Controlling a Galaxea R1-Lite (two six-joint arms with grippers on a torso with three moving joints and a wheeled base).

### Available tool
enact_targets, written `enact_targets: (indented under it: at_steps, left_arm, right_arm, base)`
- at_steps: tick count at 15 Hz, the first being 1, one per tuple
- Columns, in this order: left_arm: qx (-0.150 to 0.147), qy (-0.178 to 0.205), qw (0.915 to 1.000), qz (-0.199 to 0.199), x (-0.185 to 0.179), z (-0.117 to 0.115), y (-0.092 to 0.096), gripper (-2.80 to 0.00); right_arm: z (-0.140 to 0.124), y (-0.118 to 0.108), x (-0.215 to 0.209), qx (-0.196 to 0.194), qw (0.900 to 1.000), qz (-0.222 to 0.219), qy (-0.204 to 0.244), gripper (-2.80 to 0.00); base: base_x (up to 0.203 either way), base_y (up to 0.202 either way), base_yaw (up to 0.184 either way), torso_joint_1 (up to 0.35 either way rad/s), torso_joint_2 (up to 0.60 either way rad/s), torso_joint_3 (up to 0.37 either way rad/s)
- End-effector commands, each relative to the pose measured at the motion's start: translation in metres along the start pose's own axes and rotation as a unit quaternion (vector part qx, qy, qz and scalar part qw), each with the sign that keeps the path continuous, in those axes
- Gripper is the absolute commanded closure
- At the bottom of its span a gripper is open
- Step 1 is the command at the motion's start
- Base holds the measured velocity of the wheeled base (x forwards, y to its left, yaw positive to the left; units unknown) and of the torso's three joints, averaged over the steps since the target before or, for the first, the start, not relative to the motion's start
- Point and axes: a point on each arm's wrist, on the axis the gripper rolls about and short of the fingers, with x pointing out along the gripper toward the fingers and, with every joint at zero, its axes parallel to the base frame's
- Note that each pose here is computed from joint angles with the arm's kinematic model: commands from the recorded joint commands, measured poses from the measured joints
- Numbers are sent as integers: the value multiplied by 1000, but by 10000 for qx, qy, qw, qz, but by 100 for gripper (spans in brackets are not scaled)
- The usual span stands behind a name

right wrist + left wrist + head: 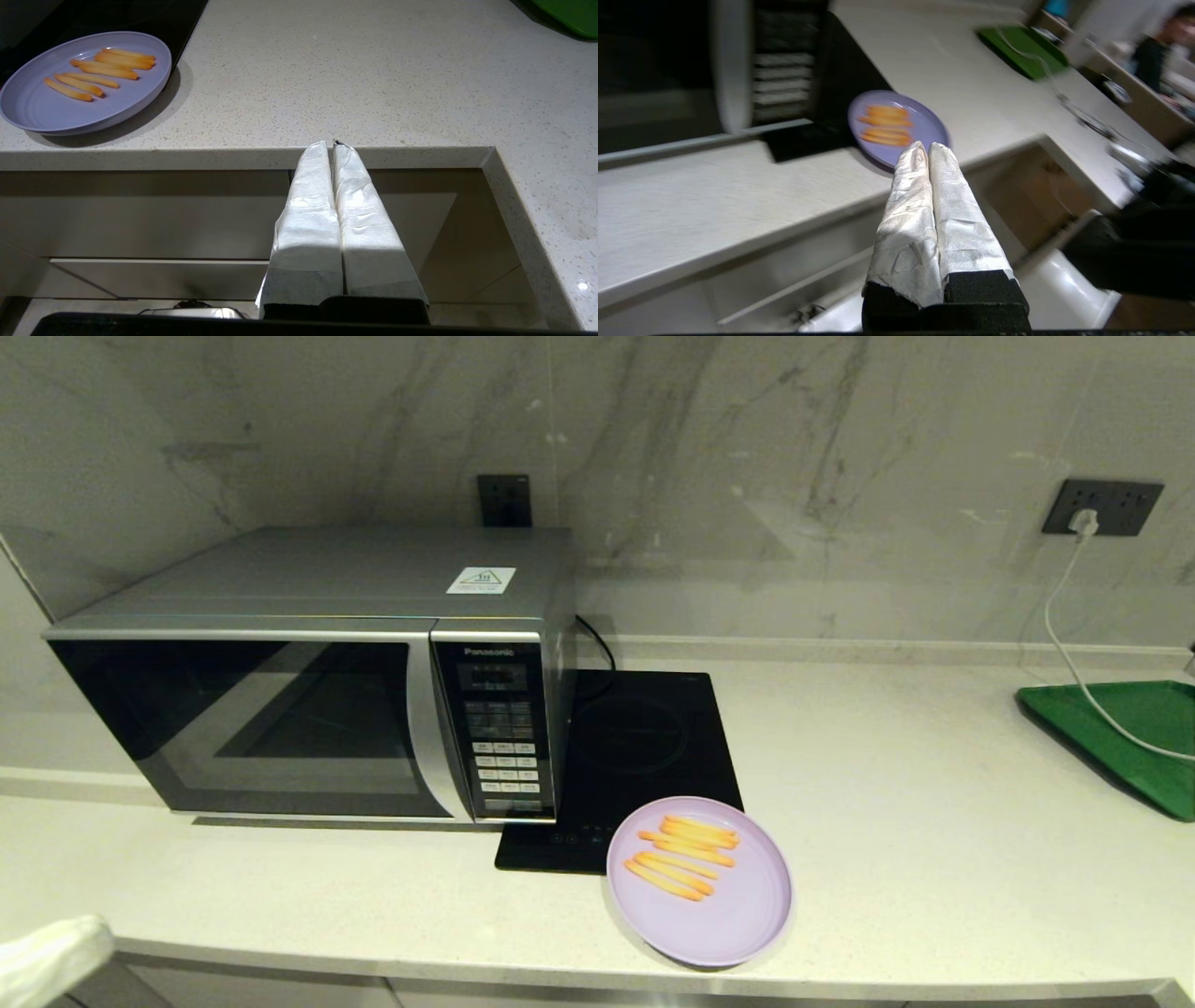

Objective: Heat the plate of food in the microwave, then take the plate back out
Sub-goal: Open the microwave oven

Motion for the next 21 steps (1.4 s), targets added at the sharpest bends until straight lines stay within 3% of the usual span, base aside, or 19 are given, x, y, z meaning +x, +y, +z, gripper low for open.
enact_targets:
  at_steps: [1,5,12,17,21]
  left_arm:
    - [-398,884,9942,-475,36,-2,8,0]
    - [-661,1305,9845,-969,63,-6,14,0]
    - [-731,1263,9856,-852,125,1,40,0]
    - [-829,1492,9713,-1654,119,-11,39,0]
    - [-821,1375,9757,-1497,116,-15,46,0]
  right_arm:
    - [0,0,0,4,10000,0,4,0]
    - [0,0,0,4,10000,0,4,0]
    - [0,0,0,4,10000,0,4,0]
    - [0,0,0,4,10000,0,4,0]
    - [0,0,0,4,10000,0,4,0]
  base:
    - [0,0,0,0,0,0]
    - [0,0,0,0,0,0]
    - [0,0,0,0,0,0]
    - [0,0,0,0,0,0]
    - [0,0,0,0,0,0]
